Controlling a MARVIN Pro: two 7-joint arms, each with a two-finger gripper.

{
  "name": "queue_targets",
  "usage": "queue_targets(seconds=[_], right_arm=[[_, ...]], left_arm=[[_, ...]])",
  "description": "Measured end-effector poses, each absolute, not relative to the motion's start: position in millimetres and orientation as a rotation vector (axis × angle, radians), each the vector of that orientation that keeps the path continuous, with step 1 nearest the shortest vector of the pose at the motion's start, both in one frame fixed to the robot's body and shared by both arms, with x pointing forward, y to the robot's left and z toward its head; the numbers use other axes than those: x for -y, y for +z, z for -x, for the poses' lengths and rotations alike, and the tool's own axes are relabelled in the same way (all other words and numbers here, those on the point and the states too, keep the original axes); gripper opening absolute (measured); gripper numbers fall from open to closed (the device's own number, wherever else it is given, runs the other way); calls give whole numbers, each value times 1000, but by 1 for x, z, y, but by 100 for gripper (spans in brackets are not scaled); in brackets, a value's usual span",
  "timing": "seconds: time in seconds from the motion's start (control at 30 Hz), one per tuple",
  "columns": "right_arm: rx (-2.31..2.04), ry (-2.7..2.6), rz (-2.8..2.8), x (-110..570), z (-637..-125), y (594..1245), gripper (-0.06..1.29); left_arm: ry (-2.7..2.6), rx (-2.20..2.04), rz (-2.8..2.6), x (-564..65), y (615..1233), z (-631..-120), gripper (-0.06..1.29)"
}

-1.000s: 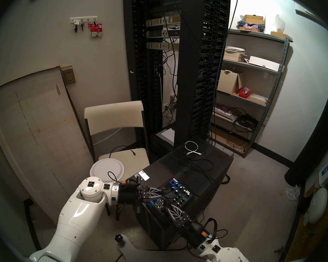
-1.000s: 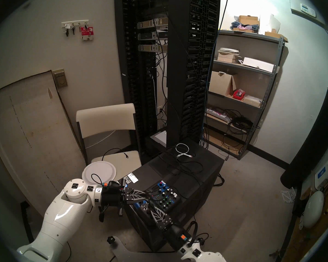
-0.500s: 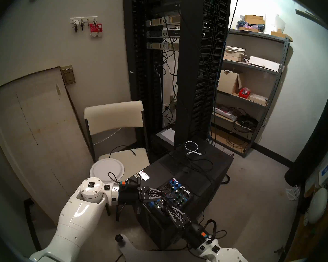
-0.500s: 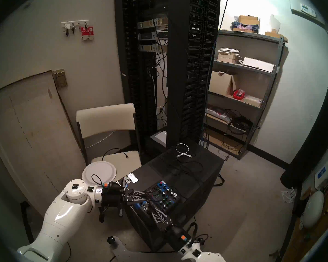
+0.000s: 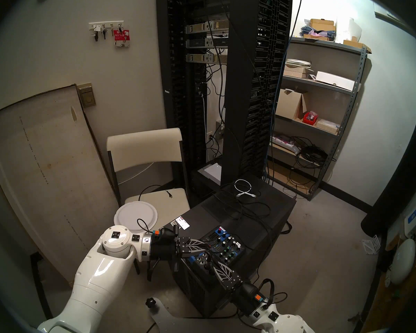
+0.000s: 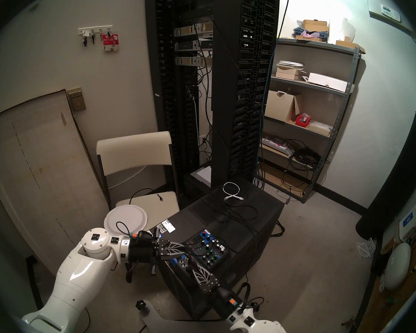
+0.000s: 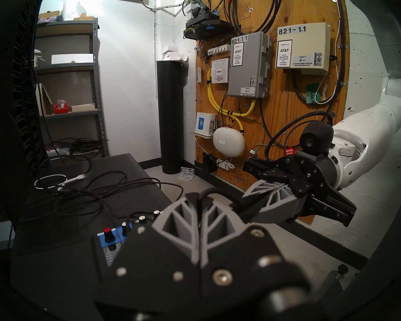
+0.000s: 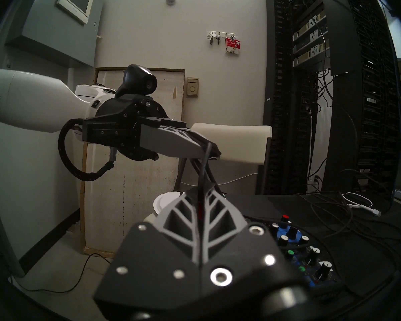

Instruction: Insert aux cable

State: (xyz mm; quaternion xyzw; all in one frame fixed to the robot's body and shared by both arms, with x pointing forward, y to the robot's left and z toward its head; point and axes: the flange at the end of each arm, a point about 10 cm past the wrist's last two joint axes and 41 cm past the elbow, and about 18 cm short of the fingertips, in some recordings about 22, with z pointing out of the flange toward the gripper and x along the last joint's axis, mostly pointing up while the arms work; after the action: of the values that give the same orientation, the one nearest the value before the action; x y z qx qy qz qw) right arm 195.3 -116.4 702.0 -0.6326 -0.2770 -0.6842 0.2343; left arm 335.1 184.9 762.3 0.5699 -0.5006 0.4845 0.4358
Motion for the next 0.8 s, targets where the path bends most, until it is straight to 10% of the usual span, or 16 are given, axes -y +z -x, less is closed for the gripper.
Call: queue_targets(seconds=[0.8], right_arm=[[768,-1880,1737,117,-198,696,-2]], left_arm=[[1205,1245,-1420,-186,761,-334,-2]])
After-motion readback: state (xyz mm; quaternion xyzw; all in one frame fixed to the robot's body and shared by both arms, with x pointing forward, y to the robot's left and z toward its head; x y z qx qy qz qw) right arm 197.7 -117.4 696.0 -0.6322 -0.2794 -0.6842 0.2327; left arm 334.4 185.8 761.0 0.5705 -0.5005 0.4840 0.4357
